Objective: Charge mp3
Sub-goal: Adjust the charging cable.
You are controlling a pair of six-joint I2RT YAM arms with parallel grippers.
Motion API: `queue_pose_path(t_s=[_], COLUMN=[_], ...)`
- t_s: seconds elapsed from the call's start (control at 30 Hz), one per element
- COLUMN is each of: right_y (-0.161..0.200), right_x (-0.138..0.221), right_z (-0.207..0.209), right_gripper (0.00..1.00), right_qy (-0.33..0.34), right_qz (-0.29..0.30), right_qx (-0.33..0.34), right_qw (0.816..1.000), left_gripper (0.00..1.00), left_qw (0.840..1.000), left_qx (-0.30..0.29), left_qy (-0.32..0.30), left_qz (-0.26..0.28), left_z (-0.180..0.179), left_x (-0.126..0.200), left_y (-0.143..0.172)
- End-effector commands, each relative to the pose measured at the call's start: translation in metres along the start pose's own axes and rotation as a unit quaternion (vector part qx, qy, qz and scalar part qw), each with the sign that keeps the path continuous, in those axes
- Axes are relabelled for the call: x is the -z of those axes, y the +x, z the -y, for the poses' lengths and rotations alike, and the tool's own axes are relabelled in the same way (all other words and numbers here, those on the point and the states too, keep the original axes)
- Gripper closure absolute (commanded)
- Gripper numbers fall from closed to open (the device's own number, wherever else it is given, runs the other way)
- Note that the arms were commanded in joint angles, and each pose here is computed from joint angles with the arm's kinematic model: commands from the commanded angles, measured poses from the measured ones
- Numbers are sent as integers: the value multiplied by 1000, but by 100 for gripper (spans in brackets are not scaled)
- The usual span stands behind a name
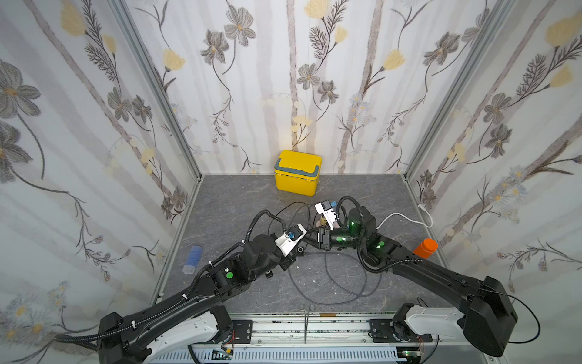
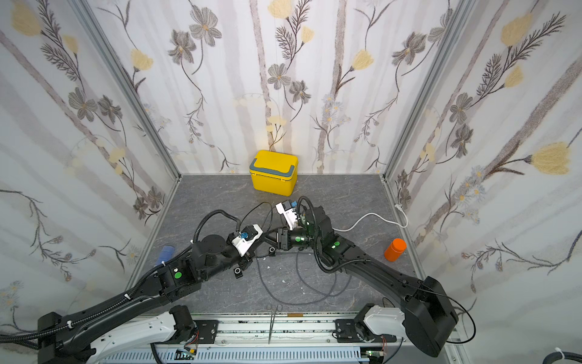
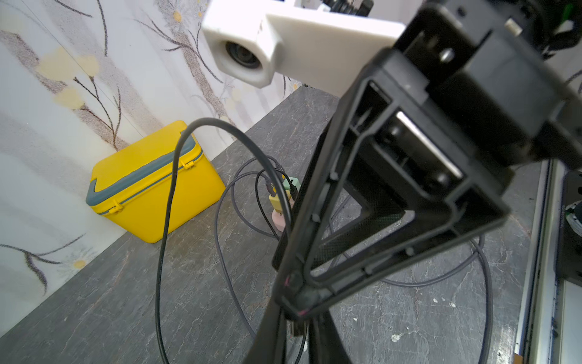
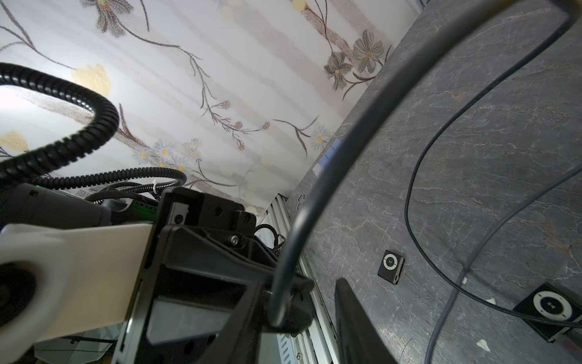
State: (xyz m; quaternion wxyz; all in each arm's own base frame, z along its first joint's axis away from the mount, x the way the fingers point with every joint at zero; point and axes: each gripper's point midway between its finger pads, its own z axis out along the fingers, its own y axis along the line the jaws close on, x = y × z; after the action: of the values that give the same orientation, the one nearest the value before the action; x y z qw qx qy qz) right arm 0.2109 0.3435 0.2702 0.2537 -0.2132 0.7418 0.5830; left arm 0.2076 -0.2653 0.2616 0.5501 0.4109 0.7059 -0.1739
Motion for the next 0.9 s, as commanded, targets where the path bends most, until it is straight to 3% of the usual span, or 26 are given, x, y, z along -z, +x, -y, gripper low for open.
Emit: queue_pose_path(t_s=[0.0,0.1,0.3,0.5,0.67,0.87], right_y=[-1,1,7,25,31,42], right_x=[-1,0,0,-3,-3,-5], right_z=[-4,-5,-5,3,5,8], right_gripper=[71,78,79,86,99,100], right_qy=[-8,-9,-12,-7,-7,-9], right_qz=[-4,-9,-29,-72,-84,-116], right_qx=[4,2,-2,-13,-14,-13], right_qw=[1000,1000,1000,997,996,993], left_gripper=[94,95,95,95,95,91], left_qw=[1000,1000,998,997,995,990], left_qx=[-12,-21,-49,-74,-93,-131], left_qy=[12,14,16,8,15,11], left_qz=[-4,-10,-27,-33,-43,-56], left_z=[3,4,5,0,2,-1], left_x=[2,1,-2,0,1,1], left_y=[0,2,6,4,6,6])
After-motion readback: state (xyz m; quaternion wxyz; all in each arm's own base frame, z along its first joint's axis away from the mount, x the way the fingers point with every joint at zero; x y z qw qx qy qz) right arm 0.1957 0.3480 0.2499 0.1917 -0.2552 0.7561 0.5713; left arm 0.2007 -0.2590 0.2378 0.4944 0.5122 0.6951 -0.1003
